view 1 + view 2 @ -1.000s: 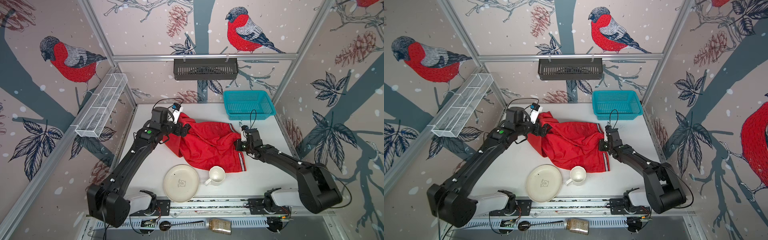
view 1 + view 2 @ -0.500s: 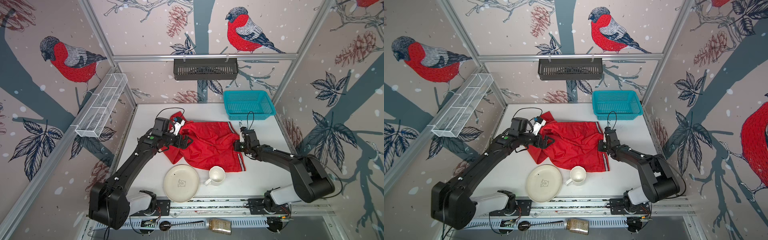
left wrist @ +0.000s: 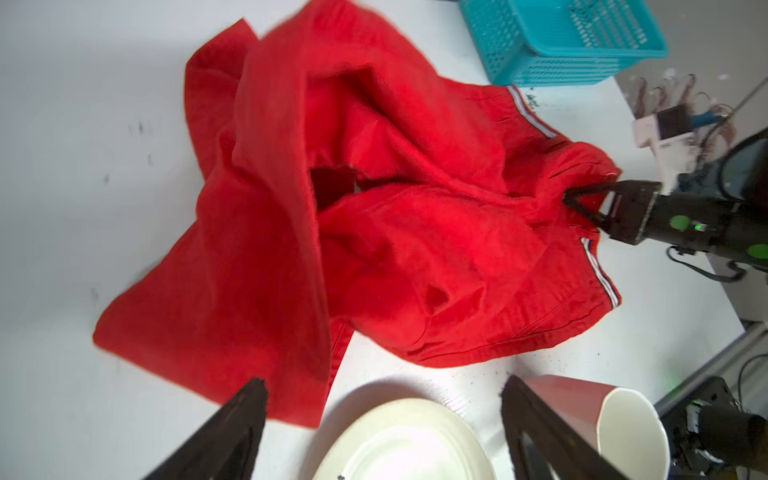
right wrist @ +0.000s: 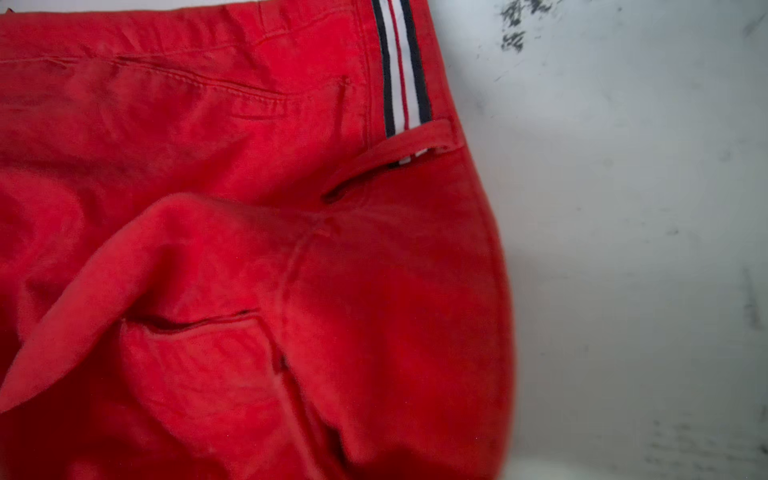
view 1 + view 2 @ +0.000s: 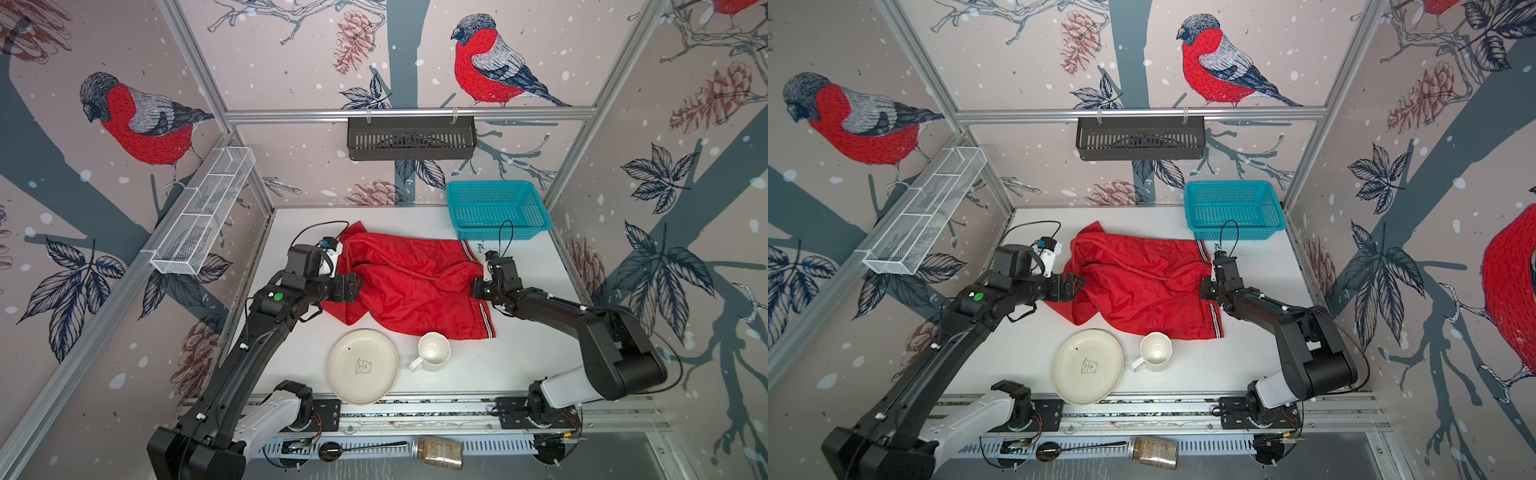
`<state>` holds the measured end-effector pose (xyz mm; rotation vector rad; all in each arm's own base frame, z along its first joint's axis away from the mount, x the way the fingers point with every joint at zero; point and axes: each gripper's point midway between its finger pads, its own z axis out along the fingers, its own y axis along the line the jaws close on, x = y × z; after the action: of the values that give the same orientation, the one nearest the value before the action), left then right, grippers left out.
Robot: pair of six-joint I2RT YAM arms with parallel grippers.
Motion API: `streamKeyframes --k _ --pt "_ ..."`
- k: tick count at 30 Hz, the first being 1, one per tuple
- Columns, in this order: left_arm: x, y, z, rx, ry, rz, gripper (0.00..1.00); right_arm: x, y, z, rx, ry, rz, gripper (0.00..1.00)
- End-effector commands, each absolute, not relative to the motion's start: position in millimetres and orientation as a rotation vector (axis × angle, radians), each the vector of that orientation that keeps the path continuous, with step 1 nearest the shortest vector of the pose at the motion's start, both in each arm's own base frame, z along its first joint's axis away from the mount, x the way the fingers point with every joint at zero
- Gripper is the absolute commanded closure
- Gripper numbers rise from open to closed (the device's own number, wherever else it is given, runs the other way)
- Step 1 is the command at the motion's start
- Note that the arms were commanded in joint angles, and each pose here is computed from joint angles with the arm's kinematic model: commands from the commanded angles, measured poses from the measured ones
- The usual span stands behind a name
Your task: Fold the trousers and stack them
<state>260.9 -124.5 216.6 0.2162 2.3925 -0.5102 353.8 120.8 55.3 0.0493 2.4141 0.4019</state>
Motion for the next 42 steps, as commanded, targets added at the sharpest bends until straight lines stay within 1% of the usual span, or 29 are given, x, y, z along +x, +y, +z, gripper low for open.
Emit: streamKeyframes --k 1,4,7,10,11,13,14,16,17,19,22,24,25,28,30,31,35,36,39,42 --pt "257 -112 203 0.038 2.427 -0.420 0.13 358 119 62 0.037 2.390 0.395 0.96" --pt "263 -102 183 -0.080 2.456 -0.355 0.14 358 118 64 0.027 2.389 0.391 0.96" --pt "266 -105 149 -0.151 2.494 -0.378 0.20 356 112 67 0.031 2.387 0.379 0.96" --pt "258 -93 120 -0.218 2.555 -0.284 0.27 351 105 70 0.036 2.388 0.361 0.96" --pt "257 -89 118 -0.236 2.557 -0.264 0.30 350 103 71 0.035 2.389 0.360 0.96" --pt "259 -91 118 -0.237 2.542 -0.282 0.43 348 102 73 0.033 2.389 0.359 0.96" --pt "260 -93 114 -0.229 2.537 -0.293 0.47 348 102 74 0.029 2.388 0.360 0.96" --pt "264 -94 101 -0.222 2.532 -0.293 0.48 347 101 77 0.027 2.384 0.355 0.96" --pt "267 -94 97 -0.212 2.527 -0.286 0.50 347 100 79 0.025 2.381 0.355 0.96" --pt "275 -94 100 -0.212 2.516 -0.259 0.52 346 100 82 0.020 2.381 0.355 0.96" --pt "289 -88 106 -0.205 2.501 -0.177 0.51 343 102 86 0.018 2.372 0.377 0.96" --pt "294 -95 106 -0.179 2.519 -0.193 0.51 343 103 86 0.020 2.367 0.390 0.96" --pt "295 -96 103 -0.168 2.533 -0.189 0.55 342 102 85 0.021 2.370 0.388 0.96" --pt "298 -87 96 -0.168 2.568 -0.091 0.79 341 100 87 0.022 2.364 0.380 0.96" --pt "301 -82 100 -0.160 2.561 -0.054 0.96 340 99 91 0.024 2.356 0.379 0.96" --pt "303 -79 104 -0.164 2.554 -0.042 1.00 340 98 93 0.026 2.350 0.376 0.96" --pt "314 -54 139 -0.198 2.487 0.033 1.00 341 89 103 0.050 2.333 0.356 0.96" --pt "315 -48 150 -0.207 2.467 0.057 1.00 342 87 114 0.055 2.303 0.356 0.96" --pt "318 -27 194 -0.204 2.387 0.172 1.00 342 74 138 0.078 2.259 0.315 0.96" --pt "315 -7 252 -0.190 2.285 0.284 1.00 342 54 174 0.109 2.187 0.244 0.96"
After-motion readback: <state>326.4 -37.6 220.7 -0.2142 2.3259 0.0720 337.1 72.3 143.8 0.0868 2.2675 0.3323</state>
